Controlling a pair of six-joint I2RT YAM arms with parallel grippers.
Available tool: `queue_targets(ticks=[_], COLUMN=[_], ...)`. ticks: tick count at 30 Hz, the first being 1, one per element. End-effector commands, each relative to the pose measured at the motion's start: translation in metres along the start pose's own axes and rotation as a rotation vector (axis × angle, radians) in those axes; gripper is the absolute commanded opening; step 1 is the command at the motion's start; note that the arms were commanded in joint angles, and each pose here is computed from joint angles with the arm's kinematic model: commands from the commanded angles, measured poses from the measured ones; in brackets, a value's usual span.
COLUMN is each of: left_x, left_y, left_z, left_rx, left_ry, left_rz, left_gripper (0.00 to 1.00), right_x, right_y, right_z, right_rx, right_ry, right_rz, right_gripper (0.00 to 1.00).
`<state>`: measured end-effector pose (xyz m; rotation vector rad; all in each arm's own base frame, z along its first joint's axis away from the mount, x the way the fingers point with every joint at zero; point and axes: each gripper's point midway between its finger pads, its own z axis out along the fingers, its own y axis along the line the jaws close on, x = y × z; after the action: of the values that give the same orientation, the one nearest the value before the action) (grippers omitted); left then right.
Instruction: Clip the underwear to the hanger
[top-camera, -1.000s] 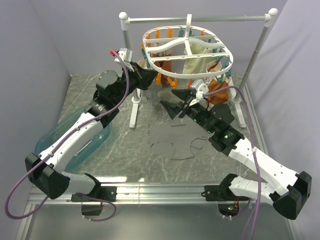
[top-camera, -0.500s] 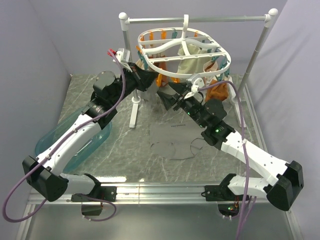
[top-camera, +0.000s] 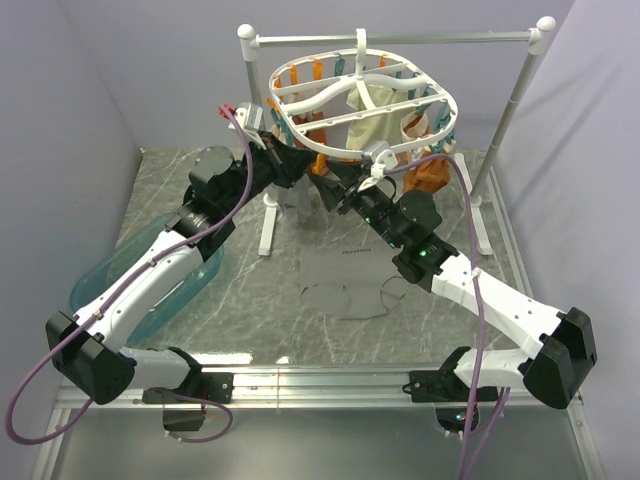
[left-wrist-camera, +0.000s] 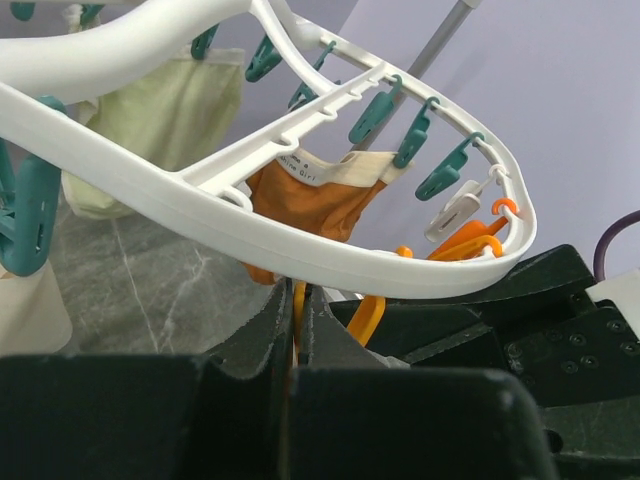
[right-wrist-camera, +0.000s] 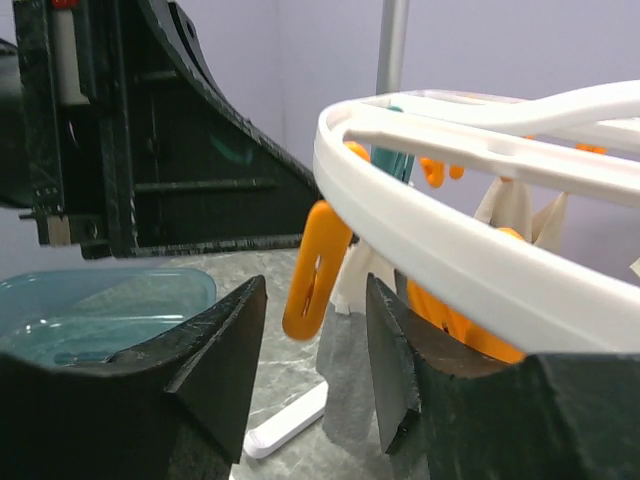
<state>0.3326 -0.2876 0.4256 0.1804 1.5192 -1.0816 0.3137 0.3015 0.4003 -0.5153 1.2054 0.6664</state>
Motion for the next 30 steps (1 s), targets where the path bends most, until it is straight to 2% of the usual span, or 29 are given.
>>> queue_targets(ticks=[1,5,12,13,14,15,16,18,19,20,22,25,30], left_x=[-0.007,-0.005,-0.007,-0.007,-0.009,-0.013,-0.011,-0.014,-0.013,-0.008,-0.010,-0.007,-0.005], left_y=[-0.018,-0.020,-0.025,-0.025,-0.026,-0.025,-0.022,-0.020,-0.020,-0.022,-0.022,-0.023,-0.029], left_z=[-0.010,-0.011,-0.013,-0.015,-0.015,-0.019,-0.021,-0.029,-0.032,-0.036,-0.041,-0.046,-0.041], left_rx=[0.065,0.074,0.096,0.094,0.090,0.084,0.074,0.063,0.067,0.091,0.081,0.089,0.136], left_ry=[-0.006,0.002,0.006,0.013,0.012,0.006,0.022,0.022,0.033,0.055,0.057,0.091,0.108], left_rz=[-0.010,-0.016,-0.006,0.003,0.009,0.015,0.014,0.015,0.014,0.022,0.038,0.063,0.089], left_gripper=[0.00,0.00,0.00,0.04,0.07,0.11,0.21,0.34,0.44,0.48,0.57,0.61,0.62], right_x=[-0.039,-0.033,-0.026,-0.025,-0.026,-0.027,-0.026,-0.027,-0.028,-0.028,-0.028,-0.027,-0.028], right_y=[-0.001,-0.002,0.001,0.001,0.001,0.000,-0.002,-0.001,-0.001,-0.001,-0.001,-0.001,0.001], right_z=[0.010,0.014,0.014,0.014,0.014,0.015,0.015,0.016,0.016,0.016,0.016,0.016,0.015], right_rx=[0.007,0.010,-0.028,-0.031,-0.030,-0.027,-0.021,-0.022,-0.023,-0.023,-0.023,-0.025,-0.033], right_ry=[-0.102,-0.092,-0.071,-0.072,-0.073,-0.073,-0.071,-0.073,-0.076,-0.078,-0.078,-0.075,-0.077], right_rz=[-0.024,-0.053,-0.120,-0.136,-0.144,-0.147,-0.155,-0.159,-0.162,-0.163,-0.160,-0.156,-0.151], right_gripper=[0.51,0.49,0.32,0.29,0.20,0.17,0.14,0.09,0.06,0.02,0.00,0.00,0.00])
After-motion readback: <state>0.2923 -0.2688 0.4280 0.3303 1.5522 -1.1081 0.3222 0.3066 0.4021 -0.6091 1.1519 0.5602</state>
